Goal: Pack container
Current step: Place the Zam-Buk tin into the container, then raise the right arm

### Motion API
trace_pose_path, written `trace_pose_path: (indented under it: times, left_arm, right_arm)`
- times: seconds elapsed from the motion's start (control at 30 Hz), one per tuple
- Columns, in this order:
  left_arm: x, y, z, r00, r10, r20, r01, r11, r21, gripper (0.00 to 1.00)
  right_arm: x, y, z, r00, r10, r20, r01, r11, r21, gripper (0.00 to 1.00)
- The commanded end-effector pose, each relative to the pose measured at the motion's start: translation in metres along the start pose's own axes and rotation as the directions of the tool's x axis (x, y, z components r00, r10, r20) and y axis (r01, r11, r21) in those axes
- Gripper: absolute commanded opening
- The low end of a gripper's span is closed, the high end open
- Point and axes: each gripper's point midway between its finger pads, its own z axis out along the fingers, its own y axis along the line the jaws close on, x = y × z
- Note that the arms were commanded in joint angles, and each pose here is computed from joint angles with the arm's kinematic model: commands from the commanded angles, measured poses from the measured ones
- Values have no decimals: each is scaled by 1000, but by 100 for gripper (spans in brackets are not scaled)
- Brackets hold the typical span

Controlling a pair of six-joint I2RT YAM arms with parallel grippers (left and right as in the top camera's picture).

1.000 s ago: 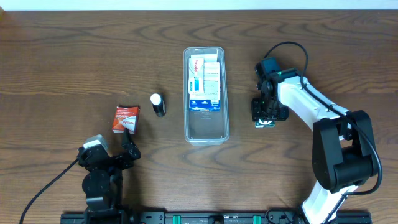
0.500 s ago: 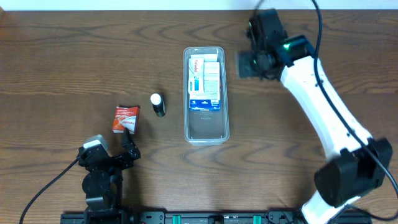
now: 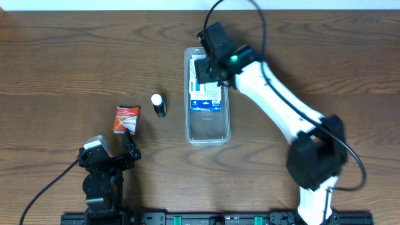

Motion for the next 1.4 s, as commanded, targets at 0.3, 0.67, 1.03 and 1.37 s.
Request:
trace_pose_path:
  times: [0.3, 0.67, 1.03, 1.37]
  left_arm:
    - [13, 2, 3, 999, 4, -33, -4, 1000, 0, 98]
    - [13, 2, 3, 999, 4, -33, -4, 1000, 0, 98]
    - [13, 2, 3, 999, 4, -33, -4, 1000, 0, 98]
    - [13, 2, 3, 999, 4, -33, -4, 1000, 0, 98]
  right_arm:
    - [0, -9, 14, 997, 82, 0, -82, 996, 41, 68]
    - [1, -5, 12, 998, 71, 1, -71, 997, 38, 49]
    - [-54, -21, -109, 971, 33, 237, -27, 999, -28, 66]
    - [-48, -158, -240, 878, 297, 376, -338, 940, 45, 91]
